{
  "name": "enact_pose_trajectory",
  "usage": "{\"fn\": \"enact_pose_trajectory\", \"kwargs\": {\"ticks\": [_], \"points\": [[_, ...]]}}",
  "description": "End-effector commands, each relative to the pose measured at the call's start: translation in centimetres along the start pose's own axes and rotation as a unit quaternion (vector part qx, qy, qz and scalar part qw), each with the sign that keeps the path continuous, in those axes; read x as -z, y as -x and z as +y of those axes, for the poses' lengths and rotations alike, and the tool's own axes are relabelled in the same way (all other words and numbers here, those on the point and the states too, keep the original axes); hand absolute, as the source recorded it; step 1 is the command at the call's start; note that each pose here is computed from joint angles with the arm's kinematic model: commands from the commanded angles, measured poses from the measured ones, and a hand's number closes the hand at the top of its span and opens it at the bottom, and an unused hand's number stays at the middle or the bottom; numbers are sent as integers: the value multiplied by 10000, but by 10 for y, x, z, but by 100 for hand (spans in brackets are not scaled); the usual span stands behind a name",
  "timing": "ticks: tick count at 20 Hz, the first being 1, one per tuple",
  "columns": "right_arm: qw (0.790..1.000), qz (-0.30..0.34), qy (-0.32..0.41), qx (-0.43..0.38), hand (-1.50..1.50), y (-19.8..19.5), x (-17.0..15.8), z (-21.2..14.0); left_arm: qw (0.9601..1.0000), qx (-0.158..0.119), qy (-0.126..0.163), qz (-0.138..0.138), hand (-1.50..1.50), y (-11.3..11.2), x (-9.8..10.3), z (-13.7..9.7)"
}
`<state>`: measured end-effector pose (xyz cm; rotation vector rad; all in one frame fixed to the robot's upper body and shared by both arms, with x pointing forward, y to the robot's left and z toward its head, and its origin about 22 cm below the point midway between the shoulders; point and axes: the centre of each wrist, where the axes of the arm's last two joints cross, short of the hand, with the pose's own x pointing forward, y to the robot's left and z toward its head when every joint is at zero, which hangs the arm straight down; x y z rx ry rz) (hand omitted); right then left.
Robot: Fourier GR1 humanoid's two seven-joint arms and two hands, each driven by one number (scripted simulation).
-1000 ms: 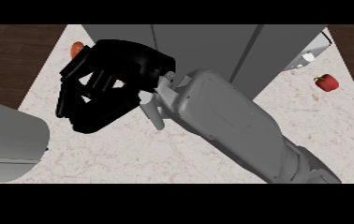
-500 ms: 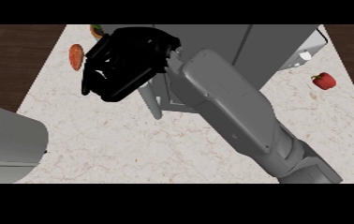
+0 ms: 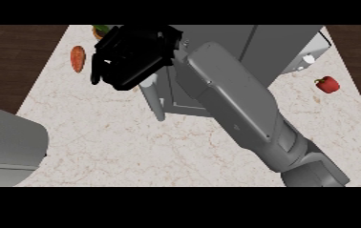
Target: Pick up the wine, place it into the cabinet and close the cabinet
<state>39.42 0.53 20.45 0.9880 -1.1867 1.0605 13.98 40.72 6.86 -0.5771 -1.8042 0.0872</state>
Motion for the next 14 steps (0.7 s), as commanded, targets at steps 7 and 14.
{"fn": "enact_pose_trajectory", "kwargs": {"ticks": [7, 14], "points": [[9806, -592, 1867, 29, 150, 3, -73, -63, 9968, 630, -436, -230, -150, -21, 1, 22], [9773, -708, 1996, -28, 150, 5, -72, -61, 9973, 645, -264, -234, -150, -20, 13, 16]]}}
